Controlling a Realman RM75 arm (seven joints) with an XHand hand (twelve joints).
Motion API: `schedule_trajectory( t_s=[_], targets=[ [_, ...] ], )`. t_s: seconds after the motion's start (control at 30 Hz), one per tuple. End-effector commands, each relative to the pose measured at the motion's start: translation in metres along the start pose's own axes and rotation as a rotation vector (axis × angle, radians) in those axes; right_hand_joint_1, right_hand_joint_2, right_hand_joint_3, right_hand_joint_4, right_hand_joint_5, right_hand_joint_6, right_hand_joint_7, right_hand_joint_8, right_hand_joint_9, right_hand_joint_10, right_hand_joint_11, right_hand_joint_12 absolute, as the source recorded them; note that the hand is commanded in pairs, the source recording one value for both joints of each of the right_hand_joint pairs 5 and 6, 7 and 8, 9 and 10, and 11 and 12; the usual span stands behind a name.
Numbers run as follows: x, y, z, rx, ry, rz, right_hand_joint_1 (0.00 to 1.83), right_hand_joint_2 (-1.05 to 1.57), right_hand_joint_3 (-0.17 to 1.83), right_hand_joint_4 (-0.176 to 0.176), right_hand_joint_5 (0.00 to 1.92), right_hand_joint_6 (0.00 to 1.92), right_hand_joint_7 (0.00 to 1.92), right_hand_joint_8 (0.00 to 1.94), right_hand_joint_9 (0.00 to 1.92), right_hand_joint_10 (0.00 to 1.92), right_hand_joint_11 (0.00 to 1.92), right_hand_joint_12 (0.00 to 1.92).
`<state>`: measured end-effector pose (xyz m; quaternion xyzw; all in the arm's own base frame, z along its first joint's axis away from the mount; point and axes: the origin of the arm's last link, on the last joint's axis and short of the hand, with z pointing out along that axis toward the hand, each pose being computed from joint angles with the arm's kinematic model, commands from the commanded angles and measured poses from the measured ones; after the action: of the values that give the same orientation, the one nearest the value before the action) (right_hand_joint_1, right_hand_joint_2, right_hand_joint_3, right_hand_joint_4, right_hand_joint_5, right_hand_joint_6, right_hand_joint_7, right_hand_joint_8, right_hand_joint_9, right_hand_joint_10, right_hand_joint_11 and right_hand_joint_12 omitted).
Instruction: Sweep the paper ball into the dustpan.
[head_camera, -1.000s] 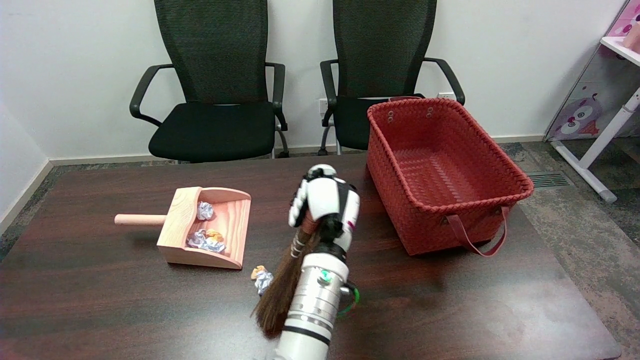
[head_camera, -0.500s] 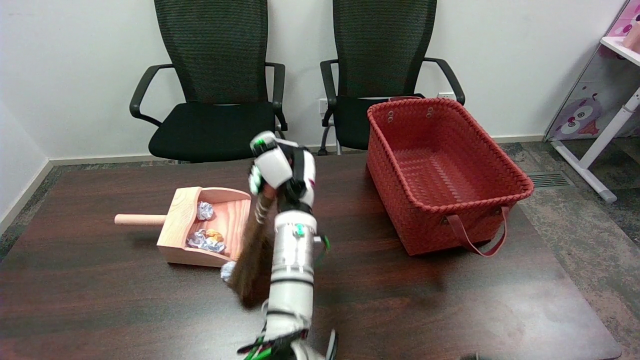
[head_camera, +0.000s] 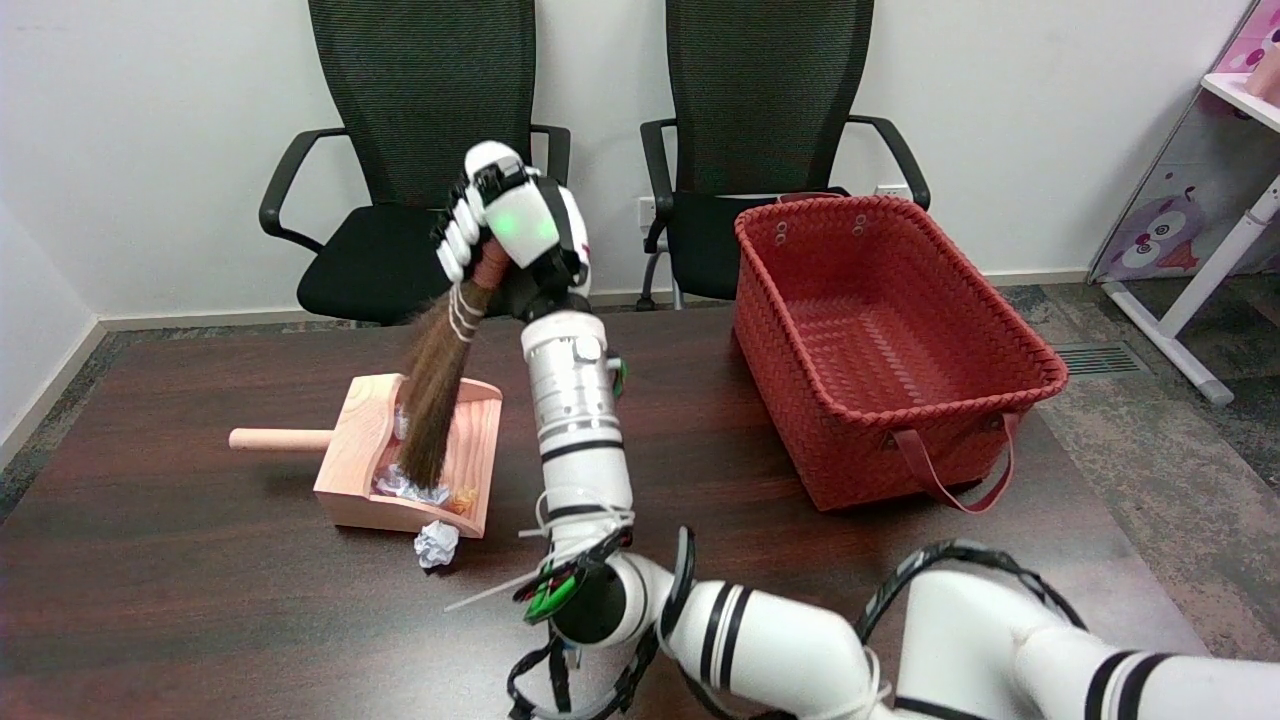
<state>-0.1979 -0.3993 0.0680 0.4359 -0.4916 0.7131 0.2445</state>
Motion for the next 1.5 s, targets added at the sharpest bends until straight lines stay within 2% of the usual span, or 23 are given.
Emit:
schedule_trajectory(
  t_s=[0.03,0.1,0.3,0.47,0.57,0.7,0.83,1.0,1.3,1.5],
  targets=[
    [-0.014,-0.041,0.02,0.079,-0.219,-0.104,0.69,0.81,1.41,-0.002,1.92,1.92,1.92,1.92,1.92,1.92,1.92,1.92],
    [-0.015,-0.049,0.017,0.094,-0.224,-0.198,0.69,0.86,1.46,-0.001,1.92,1.92,1.92,1.92,1.92,1.92,1.92,1.92],
    [-0.013,-0.059,0.007,0.111,-0.242,-0.334,0.67,0.98,1.52,0.002,1.92,1.92,1.92,1.92,1.92,1.92,1.92,1.92],
    [-0.015,-0.062,-0.008,0.065,-0.319,-0.33,0.66,1.33,1.51,0.016,1.92,1.92,1.92,1.92,1.92,1.92,1.92,1.92],
    [-0.021,-0.061,-0.015,0.022,-0.378,-0.317,0.65,1.43,1.58,0.026,1.92,1.92,1.92,1.92,1.92,1.92,1.92,1.92],
    [-0.02,-0.061,-0.023,0.031,-0.389,-0.332,0.63,1.55,1.65,0.042,1.92,1.92,1.92,1.92,1.92,1.92,1.92,1.92],
    [-0.009,-0.065,-0.029,0.043,-0.366,-0.343,0.65,1.57,1.68,0.045,1.92,1.92,1.92,1.92,1.92,1.92,1.92,1.92],
    [-0.004,-0.076,-0.034,0.044,-0.391,-0.335,0.68,1.57,1.7,0.042,1.92,1.92,1.92,1.92,1.92,1.92,1.92,1.92],
    [-0.026,-0.064,-0.07,-0.022,-0.472,-0.282,0.68,1.57,1.76,0.045,1.92,1.92,1.92,1.92,1.92,1.92,1.92,1.92],
    [-0.034,-0.073,-0.1,-0.044,-0.483,-0.221,0.68,1.57,1.8,0.048,1.92,1.92,1.92,1.92,1.92,1.92,1.92,1.92]
  ],
)
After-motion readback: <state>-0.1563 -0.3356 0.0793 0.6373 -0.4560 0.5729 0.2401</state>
